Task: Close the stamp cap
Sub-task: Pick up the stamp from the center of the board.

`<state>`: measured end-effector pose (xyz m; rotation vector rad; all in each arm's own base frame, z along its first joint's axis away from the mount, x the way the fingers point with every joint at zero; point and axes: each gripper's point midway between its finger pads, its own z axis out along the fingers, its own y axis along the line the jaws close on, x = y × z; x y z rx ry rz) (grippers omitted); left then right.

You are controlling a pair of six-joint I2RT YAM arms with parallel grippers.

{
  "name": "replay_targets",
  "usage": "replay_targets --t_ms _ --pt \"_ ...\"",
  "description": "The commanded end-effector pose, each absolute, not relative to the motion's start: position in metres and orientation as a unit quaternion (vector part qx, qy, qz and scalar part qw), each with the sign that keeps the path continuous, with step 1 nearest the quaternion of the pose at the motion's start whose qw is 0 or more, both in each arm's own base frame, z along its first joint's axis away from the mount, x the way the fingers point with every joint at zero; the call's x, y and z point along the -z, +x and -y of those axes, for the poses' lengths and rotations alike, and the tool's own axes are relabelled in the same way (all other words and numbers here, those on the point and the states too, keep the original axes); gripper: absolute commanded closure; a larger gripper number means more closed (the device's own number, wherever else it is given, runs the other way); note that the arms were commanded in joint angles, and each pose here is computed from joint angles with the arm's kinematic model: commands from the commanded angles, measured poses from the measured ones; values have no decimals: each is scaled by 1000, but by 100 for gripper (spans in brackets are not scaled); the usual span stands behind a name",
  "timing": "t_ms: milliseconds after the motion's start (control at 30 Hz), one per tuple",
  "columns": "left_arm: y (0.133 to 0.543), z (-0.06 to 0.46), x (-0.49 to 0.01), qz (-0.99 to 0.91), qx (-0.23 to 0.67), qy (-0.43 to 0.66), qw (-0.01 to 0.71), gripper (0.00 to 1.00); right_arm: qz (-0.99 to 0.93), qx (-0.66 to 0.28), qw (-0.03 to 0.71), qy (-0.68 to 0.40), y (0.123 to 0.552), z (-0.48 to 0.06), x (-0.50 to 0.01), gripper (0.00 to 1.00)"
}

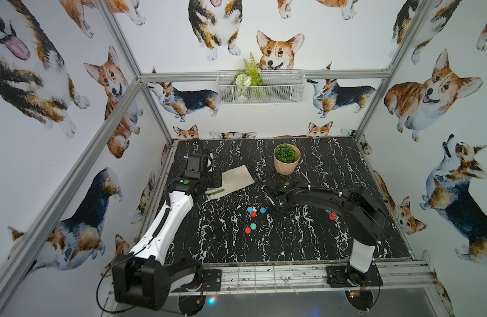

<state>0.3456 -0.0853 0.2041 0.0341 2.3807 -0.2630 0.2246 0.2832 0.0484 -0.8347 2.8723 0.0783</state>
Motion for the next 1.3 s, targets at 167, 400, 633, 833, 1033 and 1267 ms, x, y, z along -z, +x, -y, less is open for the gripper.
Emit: replay_targets --t_ms 167,400,633,833,1033,1267 --pt "322 149 -206 -916 260 36 303 43 -890 -108 190 -400 222 -295 -114 88" --pt "276 196 -219 -896 380 37 228 44 -828 -163 288 -452 212 -297 -165 94" --pt "238 235 -244 -876 436 64 194 44 -761 -223 343 -504 190 -301 -204 95" --pt "210 269 -258 -864 462 89 179 43 -723 -262 389 -507 179 -301 -236 96" --pt "198 296 -274 -851 484 107 174 43 -708 -274 401 -513 173 -301 -244 96" --pt "190 311 -268 -866 451 135 169 43 -703 -279 405 -513 171 -301 -248 97"
